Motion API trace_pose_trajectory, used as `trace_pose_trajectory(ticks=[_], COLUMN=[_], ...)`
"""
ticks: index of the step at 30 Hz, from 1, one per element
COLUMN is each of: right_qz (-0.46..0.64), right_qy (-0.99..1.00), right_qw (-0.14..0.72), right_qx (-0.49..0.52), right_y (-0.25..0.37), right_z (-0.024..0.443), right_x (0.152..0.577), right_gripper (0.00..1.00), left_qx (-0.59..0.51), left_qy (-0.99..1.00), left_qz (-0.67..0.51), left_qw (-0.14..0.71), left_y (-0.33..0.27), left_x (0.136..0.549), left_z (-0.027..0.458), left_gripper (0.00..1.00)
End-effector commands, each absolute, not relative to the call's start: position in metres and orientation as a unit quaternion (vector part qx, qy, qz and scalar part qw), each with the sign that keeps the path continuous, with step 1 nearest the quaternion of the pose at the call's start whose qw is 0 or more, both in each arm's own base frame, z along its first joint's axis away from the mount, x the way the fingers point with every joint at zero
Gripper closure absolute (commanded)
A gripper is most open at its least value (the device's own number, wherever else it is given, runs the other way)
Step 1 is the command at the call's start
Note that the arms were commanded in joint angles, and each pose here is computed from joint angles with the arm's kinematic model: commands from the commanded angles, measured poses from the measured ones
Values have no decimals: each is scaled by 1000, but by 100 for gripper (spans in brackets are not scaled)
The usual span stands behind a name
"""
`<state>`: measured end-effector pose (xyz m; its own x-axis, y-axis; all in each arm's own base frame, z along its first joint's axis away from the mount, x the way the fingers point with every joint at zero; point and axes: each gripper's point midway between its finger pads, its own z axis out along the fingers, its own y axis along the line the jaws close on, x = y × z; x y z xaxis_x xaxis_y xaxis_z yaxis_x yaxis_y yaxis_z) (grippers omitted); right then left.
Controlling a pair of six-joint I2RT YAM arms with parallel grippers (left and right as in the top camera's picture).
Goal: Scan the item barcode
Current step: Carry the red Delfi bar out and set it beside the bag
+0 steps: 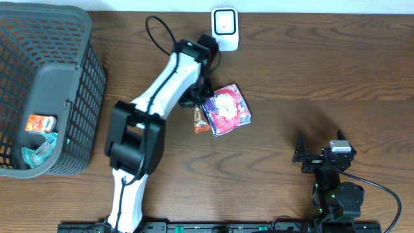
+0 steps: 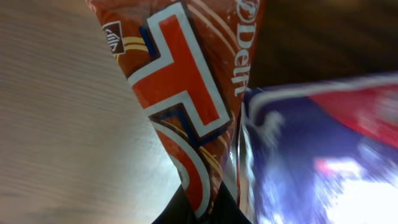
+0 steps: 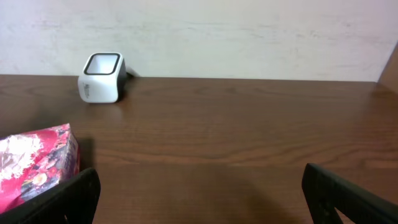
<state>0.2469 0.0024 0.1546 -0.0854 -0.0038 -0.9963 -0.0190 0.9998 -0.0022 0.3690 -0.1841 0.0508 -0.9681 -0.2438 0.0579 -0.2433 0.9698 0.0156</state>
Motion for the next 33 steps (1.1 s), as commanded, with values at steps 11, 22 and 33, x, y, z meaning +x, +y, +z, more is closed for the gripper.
trace_pose_trajectory(ticks=[11,22,33], right_qz=[3,3,2], right_qy=[737,737,737], right_qw=[675,675,675], right_qx=[-5,-5,-5], right_y=[0,0,0], right_z=[154,154,154], right_x=[247,247,247], right_gripper=[1,1,1], left_qx=[-17,-70,-4], left_qy=[-990,-980,-925], left_qz=[141,168,217], left_qw=[-1,-77,-312], left_y=[-243,-237,-154], left_x=[407,440,458], left_z=[14,73,285], left_gripper=[93,26,5])
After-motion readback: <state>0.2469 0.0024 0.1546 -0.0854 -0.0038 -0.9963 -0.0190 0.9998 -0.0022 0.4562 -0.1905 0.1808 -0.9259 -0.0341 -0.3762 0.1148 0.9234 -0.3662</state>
